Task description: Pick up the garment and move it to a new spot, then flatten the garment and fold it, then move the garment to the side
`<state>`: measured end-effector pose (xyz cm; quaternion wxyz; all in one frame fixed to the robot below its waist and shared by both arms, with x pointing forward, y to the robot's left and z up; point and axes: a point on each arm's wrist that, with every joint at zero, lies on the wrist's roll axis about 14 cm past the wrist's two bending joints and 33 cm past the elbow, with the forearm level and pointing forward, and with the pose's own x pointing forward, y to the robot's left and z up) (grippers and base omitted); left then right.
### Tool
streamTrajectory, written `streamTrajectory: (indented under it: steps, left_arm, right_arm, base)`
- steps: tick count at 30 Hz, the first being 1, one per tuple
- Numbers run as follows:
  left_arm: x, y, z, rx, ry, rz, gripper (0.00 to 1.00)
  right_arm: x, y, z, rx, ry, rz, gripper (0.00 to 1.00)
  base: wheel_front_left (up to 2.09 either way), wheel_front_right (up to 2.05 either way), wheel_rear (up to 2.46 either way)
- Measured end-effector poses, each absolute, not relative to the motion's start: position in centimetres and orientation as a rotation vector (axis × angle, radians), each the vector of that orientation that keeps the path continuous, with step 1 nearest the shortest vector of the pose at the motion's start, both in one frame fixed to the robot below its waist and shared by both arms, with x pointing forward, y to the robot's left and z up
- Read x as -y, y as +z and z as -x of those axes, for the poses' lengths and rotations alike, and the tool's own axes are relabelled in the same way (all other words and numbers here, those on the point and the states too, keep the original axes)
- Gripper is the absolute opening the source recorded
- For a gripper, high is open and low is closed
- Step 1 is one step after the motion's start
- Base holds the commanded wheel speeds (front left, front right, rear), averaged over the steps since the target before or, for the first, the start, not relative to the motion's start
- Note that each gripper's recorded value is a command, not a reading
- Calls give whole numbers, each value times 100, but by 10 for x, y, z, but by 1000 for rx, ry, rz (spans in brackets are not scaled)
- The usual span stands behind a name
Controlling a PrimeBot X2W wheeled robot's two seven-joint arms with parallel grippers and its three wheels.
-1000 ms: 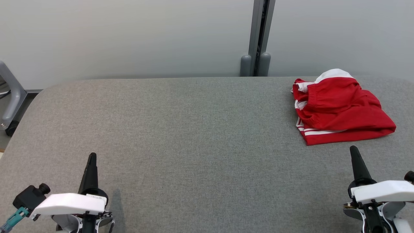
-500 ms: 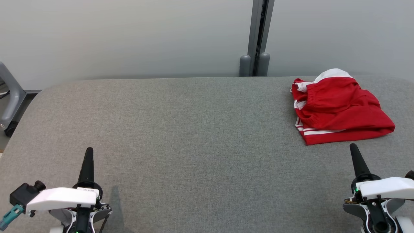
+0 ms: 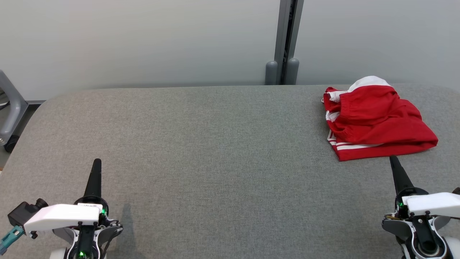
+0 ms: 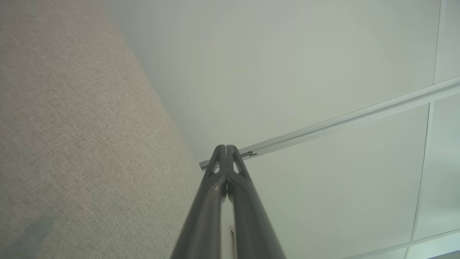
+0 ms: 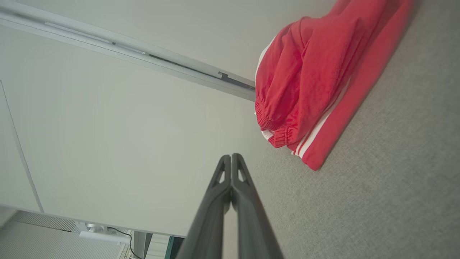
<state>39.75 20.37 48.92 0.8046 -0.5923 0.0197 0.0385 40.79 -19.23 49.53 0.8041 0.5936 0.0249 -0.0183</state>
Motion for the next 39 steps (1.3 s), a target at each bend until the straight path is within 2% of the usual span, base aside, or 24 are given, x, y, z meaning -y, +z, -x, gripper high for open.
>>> streamTrajectory:
  steps: [39]
  left_arm:
    - [-203,508,-412,-7,27,1556,0]
  right_arm:
    - [194,510,-418,-25,-4,-1556,0]
  base:
    - [0,0,0]
